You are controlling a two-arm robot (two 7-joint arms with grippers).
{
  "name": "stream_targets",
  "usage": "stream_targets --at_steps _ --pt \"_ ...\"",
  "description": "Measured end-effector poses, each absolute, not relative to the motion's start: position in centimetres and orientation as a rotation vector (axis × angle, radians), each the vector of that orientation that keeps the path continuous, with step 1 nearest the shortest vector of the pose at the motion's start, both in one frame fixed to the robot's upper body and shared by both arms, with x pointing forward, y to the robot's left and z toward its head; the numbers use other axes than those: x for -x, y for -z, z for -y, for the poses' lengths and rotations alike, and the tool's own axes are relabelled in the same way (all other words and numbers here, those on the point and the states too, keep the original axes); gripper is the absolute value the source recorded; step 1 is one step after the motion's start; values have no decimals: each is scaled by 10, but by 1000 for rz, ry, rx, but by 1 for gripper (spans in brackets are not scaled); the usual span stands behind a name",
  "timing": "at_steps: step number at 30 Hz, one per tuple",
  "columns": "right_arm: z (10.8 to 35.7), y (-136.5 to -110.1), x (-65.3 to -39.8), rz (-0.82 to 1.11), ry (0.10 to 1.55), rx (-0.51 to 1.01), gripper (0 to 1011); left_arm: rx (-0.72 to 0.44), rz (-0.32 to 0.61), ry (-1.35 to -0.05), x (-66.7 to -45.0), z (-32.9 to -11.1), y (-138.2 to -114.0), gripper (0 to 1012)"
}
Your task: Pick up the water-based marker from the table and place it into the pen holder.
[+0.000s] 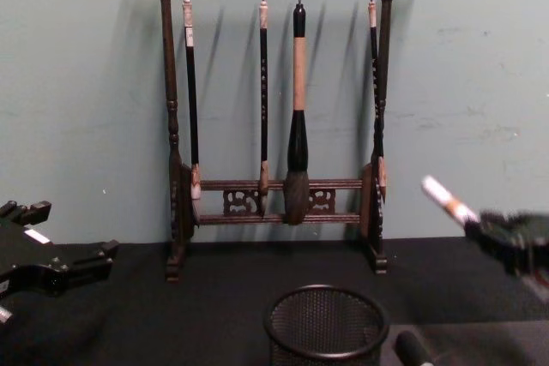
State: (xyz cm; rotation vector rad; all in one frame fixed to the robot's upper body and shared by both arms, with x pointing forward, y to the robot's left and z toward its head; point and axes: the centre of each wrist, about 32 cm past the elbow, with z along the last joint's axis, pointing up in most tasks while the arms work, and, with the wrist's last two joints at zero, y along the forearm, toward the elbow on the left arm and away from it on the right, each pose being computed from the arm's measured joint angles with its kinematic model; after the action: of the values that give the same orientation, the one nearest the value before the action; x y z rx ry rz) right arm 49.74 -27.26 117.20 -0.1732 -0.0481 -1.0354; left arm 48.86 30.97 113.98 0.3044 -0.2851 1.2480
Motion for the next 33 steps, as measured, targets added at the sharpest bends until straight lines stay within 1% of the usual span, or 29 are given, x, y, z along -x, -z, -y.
stream_targets --at_steps 6,13,23,33 --pt "254 -1170 -495 89 982 -17 174 -304 285 -1248 -489 -310 -1140 1001" --pt "232 -1167 -492 70 874 -98 174 -305 285 -1248 -489 -310 -1140 1001" --pt "207 -1161 -484 6 748 -108 174 -304 285 -1248 -489 -310 -1140 1001" --pt "194 -1152 -484 -33 711 -77 174 -304 285 -1248 -489 -310 -1140 1001"
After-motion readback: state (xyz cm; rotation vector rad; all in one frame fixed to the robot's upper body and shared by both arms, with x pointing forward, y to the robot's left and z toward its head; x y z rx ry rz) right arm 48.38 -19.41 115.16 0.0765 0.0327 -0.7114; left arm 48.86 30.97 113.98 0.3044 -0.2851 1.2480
